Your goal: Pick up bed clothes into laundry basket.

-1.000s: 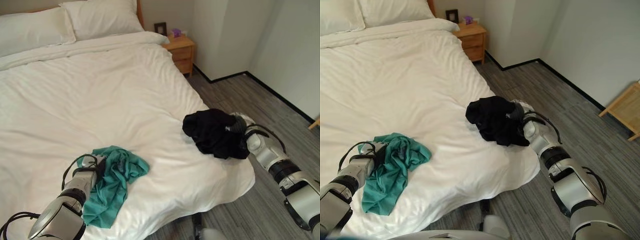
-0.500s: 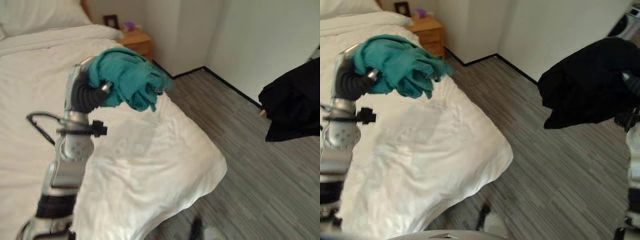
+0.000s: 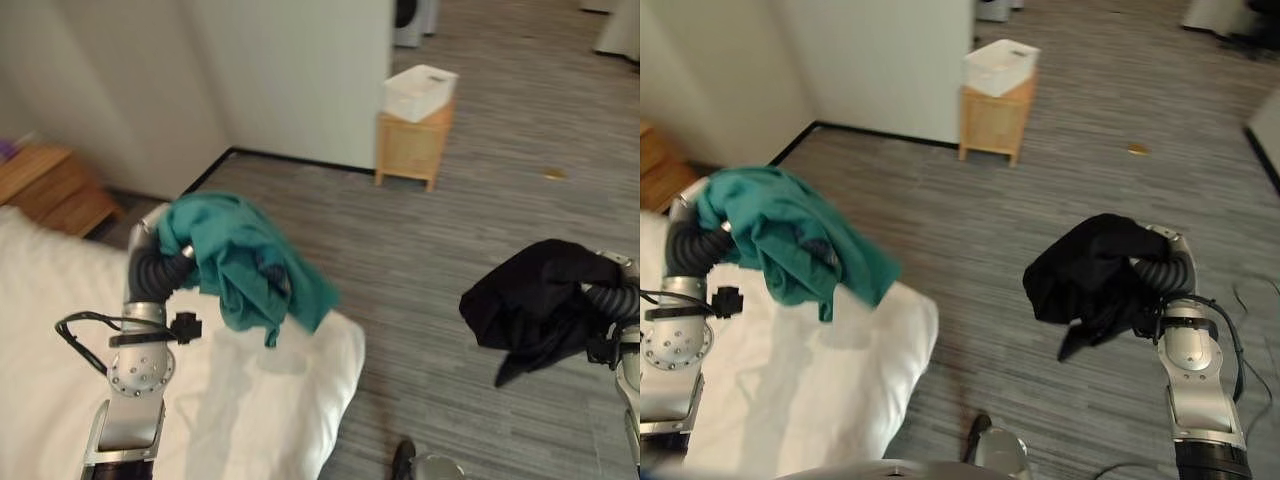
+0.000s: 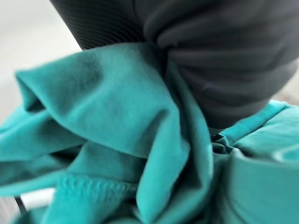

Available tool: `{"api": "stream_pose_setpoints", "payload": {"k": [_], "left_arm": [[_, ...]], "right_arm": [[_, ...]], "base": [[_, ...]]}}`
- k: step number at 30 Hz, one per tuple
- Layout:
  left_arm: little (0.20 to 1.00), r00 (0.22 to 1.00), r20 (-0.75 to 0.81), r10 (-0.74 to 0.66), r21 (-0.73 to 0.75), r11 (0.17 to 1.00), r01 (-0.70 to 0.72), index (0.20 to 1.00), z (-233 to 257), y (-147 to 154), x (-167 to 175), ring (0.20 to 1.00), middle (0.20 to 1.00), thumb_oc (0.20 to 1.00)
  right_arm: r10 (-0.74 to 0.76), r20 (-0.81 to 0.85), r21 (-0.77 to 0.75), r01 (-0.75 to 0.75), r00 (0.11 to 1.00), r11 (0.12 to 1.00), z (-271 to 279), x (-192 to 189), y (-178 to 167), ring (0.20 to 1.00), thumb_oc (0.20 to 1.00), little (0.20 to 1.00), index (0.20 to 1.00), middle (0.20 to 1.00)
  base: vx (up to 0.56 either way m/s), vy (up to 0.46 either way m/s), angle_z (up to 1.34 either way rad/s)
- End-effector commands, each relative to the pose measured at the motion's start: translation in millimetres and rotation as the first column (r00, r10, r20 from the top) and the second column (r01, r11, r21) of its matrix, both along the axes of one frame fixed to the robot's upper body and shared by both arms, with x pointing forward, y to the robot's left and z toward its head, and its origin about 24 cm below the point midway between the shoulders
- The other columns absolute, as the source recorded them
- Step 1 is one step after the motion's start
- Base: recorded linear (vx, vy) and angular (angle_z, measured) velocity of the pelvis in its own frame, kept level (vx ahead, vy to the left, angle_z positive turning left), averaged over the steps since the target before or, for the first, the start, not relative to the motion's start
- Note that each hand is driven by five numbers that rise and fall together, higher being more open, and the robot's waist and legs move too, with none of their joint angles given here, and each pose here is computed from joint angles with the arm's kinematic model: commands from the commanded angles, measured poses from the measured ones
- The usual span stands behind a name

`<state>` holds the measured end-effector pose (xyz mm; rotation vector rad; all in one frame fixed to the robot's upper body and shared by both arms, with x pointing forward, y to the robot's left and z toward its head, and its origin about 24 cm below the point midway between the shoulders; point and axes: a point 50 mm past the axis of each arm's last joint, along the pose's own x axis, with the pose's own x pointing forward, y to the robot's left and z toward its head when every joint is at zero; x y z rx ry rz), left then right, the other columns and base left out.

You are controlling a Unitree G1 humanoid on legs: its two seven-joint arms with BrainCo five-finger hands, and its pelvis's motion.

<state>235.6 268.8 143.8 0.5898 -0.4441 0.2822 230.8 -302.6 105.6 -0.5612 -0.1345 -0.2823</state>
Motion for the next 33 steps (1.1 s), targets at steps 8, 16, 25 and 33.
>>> {"api": "stream_pose_setpoints", "payload": {"k": [8, 16, 25, 33], "left_arm": [[0.2, 0.985, 0.169, -0.033, -0.144, 0.988, 0.058, 0.2, 11.1, -18.3, -10.0, 0.2, 0.2, 0.2], [0.2, 0.991, 0.111, -0.069, -0.122, 0.989, 0.083, 0.2, 2.7, -25.5, -15.6, 0.2, 0.2, 0.2], [0.2, 0.994, 0.113, 0.003, 0.011, 1.0, -0.004, 0.2, 13.9, -15.8, -5.9, 0.2, 0.2, 0.2], [0.2, 0.988, 0.122, 0.099, 0.024, 0.994, -0.103, 0.2, 11.1, -6.8, -7.1, 0.2, 0.2, 0.2]], "right_arm": [[0.313, 0.239, -0.15, -0.284, 0.919, 0.947, 58.4, 33.8, 67.2, 0.2, 0.2, 0.2, 0.2, 0.2], [0.355, 0.194, -0.21, -0.315, 0.915, 0.925, 54.5, 33.9, 79.5, 0.2, 0.2, 0.2, 0.2, 0.2], [0.262, 0.251, -0.239, -0.203, 0.932, 0.95, 64.1, 32.5, 67.2, 0.2, 0.2, 0.2, 0.2, 0.2], [0.181, 0.245, -0.231, -0.124, 0.952, 0.965, 59.8, 20.2, 48.4, 0.2, 0.2, 0.2, 0.2, 0.2]], "base": [[0.33, -0.054, -1.58], [0.51, 0.077, -0.57], [0.49, 0.101, 0.23], [0.53, -0.138, 0.79]]}}
